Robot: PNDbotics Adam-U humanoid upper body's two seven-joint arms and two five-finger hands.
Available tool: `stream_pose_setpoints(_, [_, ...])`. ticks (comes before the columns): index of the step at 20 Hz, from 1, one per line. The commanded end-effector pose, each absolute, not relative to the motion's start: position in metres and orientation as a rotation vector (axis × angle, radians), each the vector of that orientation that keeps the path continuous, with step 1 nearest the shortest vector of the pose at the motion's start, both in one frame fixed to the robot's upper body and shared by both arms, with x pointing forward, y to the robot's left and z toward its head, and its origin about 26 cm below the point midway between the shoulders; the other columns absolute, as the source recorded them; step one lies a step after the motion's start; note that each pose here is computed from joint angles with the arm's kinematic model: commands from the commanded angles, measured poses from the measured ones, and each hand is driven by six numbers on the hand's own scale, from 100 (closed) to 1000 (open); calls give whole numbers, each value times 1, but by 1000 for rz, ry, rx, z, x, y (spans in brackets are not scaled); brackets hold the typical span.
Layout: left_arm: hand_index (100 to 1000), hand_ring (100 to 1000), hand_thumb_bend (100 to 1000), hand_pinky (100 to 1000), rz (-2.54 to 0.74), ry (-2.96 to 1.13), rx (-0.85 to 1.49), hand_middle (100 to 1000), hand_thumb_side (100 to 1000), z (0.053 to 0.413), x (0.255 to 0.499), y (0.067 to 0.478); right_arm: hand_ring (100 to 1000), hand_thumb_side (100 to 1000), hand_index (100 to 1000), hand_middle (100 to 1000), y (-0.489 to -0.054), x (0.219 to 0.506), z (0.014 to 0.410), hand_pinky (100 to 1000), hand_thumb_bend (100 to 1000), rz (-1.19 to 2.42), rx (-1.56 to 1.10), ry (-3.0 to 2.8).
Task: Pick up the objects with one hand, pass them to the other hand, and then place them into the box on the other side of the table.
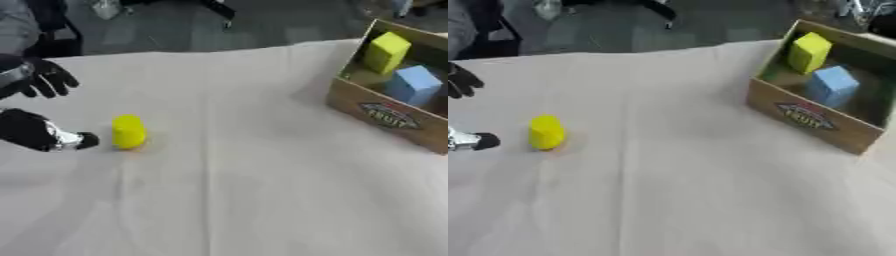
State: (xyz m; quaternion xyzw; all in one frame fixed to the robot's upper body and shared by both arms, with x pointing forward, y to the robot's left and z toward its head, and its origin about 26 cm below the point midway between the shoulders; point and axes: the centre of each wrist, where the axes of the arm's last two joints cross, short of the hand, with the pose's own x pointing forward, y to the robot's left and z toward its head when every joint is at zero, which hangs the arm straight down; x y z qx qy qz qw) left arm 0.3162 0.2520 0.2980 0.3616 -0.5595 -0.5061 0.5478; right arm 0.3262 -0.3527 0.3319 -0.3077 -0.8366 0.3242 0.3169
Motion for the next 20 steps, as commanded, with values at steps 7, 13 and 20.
stream_pose_setpoints(7, [767, 749, 475, 806, -1202, -1180, 841, 670, 100, 288, 338, 259, 733, 396, 853, 758, -353, 319, 345, 962, 100, 900, -864, -2218])
stream_pose_setpoints(13, [763, 755, 517, 814, -1240, -1129, 818, 665, 100, 277, 348, 258, 731, 405, 853, 757, -354, 320, 341, 963, 100, 899, -863, -2206])
stream_pose_setpoints(20, [797, 758, 540, 815, -1232, -1052, 832, 675, 100, 261, 361, 263, 730, 406, 854, 756, -354, 321, 339, 962, 100, 903, -861, -2202])
